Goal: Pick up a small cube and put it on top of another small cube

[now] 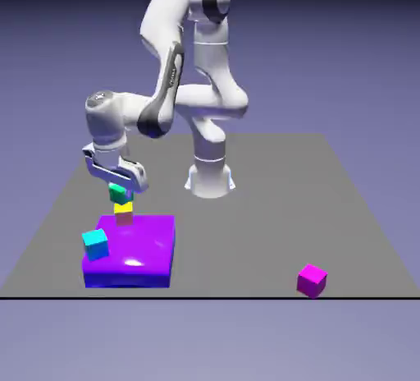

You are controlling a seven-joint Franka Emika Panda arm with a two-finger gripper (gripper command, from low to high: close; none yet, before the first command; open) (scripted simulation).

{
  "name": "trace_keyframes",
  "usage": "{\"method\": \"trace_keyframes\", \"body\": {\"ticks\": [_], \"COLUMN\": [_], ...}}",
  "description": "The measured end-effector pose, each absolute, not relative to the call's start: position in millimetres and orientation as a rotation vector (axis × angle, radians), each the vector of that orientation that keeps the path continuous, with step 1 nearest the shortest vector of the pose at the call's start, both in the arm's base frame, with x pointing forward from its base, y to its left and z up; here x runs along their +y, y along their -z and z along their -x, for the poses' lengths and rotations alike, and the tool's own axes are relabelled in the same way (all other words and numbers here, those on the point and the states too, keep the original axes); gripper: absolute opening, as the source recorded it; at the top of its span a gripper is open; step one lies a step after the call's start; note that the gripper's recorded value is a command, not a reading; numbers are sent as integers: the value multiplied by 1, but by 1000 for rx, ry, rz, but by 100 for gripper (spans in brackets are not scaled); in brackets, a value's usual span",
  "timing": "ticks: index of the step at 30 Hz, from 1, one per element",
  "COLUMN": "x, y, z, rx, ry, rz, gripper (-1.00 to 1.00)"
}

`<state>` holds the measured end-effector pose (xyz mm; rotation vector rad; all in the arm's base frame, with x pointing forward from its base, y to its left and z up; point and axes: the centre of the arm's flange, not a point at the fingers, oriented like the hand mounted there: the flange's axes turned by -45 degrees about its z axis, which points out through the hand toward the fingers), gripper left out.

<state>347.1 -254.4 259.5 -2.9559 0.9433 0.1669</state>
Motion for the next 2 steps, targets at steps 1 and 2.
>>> {"method": "trace_keyframes", "body": {"ticks": [1, 2], "x": [-255, -256], "y": [-259, -274], "z": [-347, -349], "rx": [945, 943], "ry": [-167, -166], "rz": [2955, 2954], "gripper": [100, 100]}}
